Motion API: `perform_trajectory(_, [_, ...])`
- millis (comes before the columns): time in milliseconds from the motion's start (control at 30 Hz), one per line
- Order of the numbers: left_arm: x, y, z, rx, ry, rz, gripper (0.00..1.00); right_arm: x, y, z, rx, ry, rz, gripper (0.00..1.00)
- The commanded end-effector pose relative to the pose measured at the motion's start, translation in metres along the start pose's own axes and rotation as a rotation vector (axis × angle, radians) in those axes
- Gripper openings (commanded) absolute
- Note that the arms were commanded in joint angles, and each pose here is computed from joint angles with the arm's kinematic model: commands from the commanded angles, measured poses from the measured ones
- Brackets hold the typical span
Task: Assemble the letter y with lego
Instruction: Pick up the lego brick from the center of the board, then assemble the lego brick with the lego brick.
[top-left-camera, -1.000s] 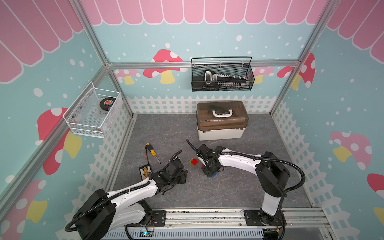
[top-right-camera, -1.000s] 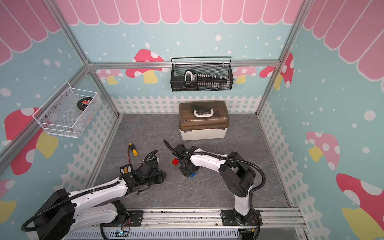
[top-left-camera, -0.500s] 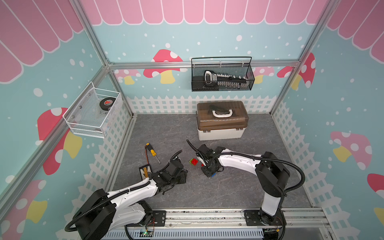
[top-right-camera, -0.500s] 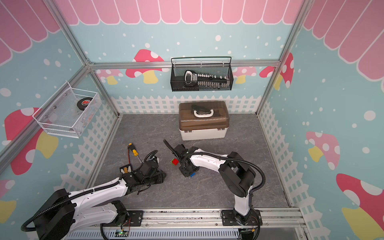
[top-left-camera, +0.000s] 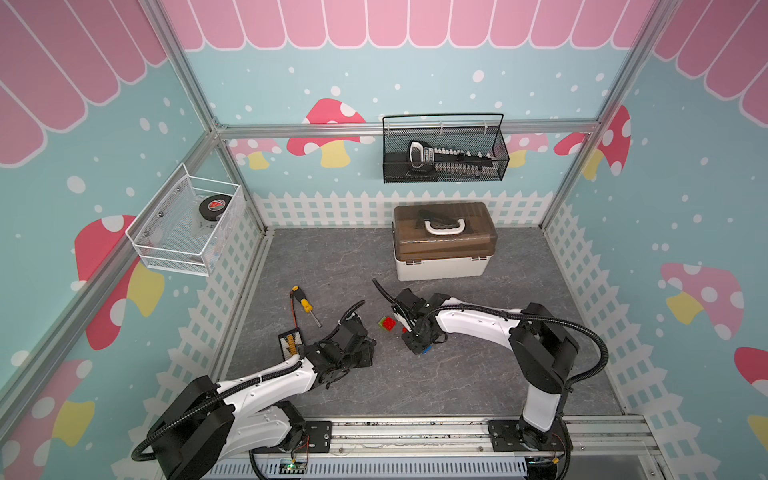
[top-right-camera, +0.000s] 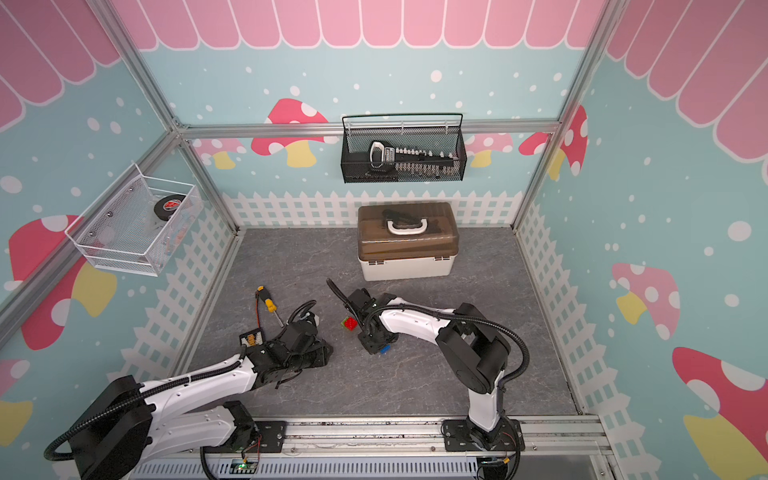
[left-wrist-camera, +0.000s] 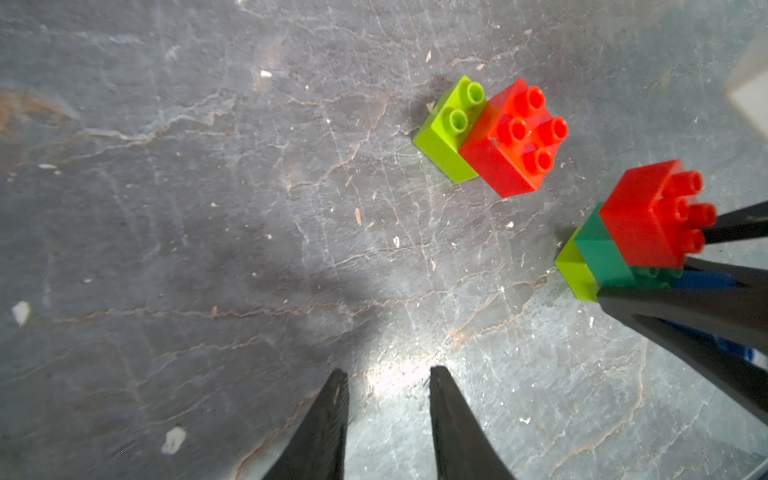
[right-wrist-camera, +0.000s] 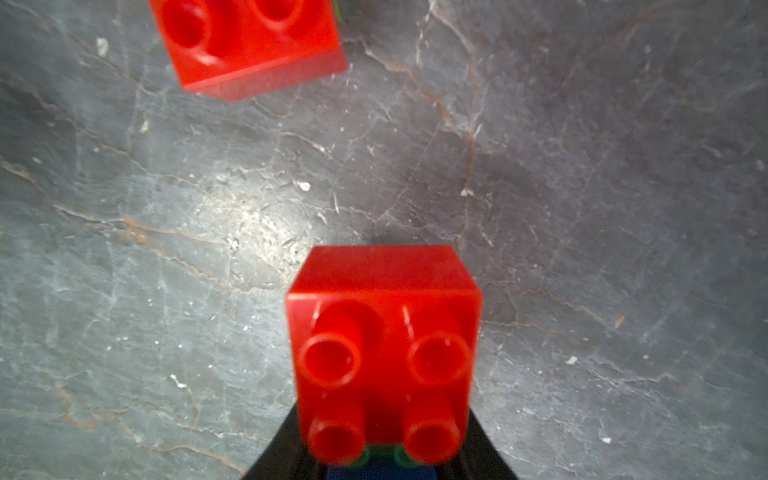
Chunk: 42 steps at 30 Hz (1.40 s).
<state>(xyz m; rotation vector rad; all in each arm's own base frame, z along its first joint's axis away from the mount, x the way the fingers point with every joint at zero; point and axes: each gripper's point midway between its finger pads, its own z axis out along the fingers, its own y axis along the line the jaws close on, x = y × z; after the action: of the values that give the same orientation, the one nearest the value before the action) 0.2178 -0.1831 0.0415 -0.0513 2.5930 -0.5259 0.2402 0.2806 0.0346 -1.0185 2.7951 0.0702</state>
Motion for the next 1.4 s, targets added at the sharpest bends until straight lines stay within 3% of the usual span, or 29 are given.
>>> perform_trajectory(0, [-0.007,-0.004,-0.001,0.011,-0.018,-0.004,0.35,-0.002,-0.001,0.006,0.003,0.012,0.007,0.40])
perform_trajectory(100, [-0.007,-0.004,0.000,0.011,-0.017,-0.006,0.35,-0.004,-0.001,0.005,0.005,0.006,0.008,0.39])
perform_trajectory(333, [-0.007,-0.002,0.001,0.006,-0.018,-0.006,0.35,-0.008,-0.002,0.001,0.004,-0.010,0.001,0.26])
perform_trajectory(600, [-0.018,-0.005,0.011,0.044,-0.017,-0.044,0.36,-0.039,-0.011,-0.035,0.000,-0.135,-0.072,0.22])
perform_trajectory(800, [-0.042,-0.009,0.018,0.127,-0.038,-0.108,0.46,-0.064,-0.015,-0.052,-0.005,-0.193,-0.118,0.21])
perform_trajectory(967, [-0.069,-0.020,0.021,0.219,-0.093,-0.140,0.63,-0.073,-0.013,-0.054,-0.016,-0.214,-0.136,0.21])
perform_trajectory(1367, [-0.091,-0.026,0.044,0.313,-0.102,-0.174,0.66,-0.082,-0.011,-0.052,-0.042,-0.230,-0.145,0.21])
